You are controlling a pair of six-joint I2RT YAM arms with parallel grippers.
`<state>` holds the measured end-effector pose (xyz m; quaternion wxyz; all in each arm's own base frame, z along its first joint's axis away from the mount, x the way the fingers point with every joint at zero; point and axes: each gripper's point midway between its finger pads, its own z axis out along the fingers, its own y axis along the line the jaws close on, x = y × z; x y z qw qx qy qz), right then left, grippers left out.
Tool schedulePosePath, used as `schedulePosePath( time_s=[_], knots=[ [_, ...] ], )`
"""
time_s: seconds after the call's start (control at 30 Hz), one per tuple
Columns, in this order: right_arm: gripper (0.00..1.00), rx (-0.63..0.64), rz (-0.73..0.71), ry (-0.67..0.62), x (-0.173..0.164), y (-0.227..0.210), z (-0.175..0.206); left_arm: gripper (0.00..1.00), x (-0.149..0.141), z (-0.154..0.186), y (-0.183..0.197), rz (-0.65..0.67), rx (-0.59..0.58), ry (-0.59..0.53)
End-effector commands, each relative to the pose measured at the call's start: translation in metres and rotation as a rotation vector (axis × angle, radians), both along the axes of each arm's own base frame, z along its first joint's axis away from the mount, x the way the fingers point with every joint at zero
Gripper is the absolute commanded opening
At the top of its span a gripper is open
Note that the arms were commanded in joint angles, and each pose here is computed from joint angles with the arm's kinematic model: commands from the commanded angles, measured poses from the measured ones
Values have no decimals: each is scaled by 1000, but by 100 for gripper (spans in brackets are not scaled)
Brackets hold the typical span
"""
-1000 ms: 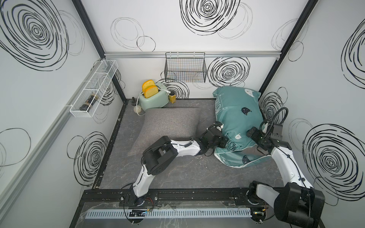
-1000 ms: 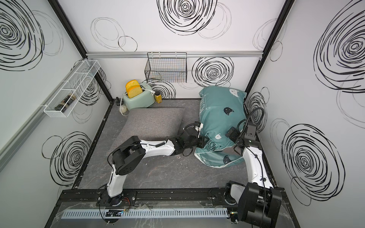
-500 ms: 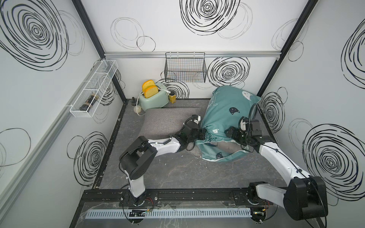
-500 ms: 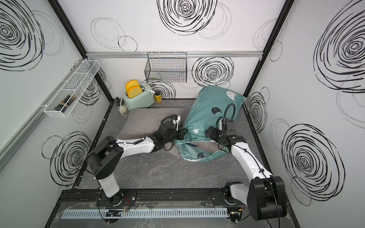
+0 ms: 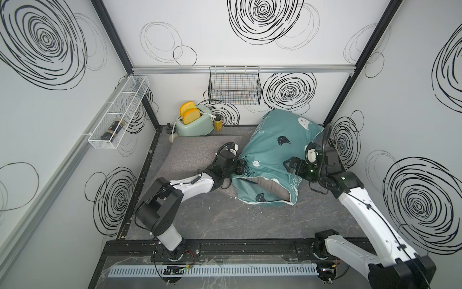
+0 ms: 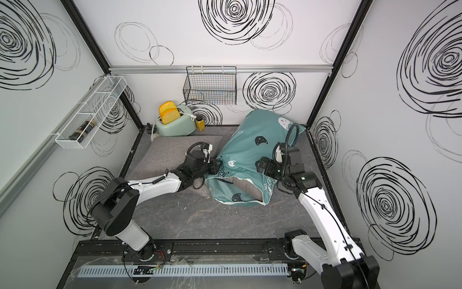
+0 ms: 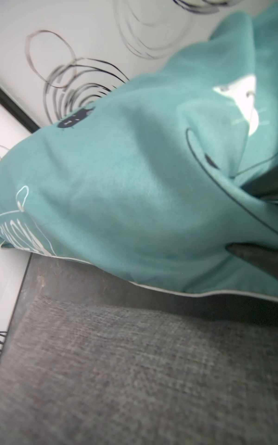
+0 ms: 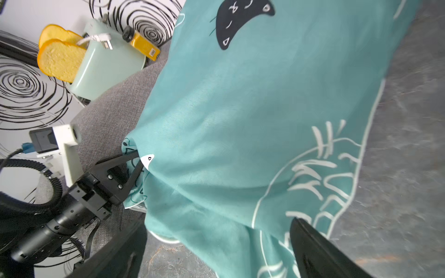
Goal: Zip up pillowcases
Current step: Adjust the pillowcase at the center of the board.
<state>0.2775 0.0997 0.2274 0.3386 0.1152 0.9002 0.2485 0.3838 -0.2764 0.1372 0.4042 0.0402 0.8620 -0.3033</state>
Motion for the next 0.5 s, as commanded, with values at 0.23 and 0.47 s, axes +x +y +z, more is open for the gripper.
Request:
schedulePosePath(
  time_s=[0.23,0.47],
  knots=[
    [94,106,-101,236,-62,-38,-66,71,-33,100,17,4,25,-226],
    [70,239,-169,279,-75,-39,-92,77,-94,131,-47,-215,-2,-301]
  ],
)
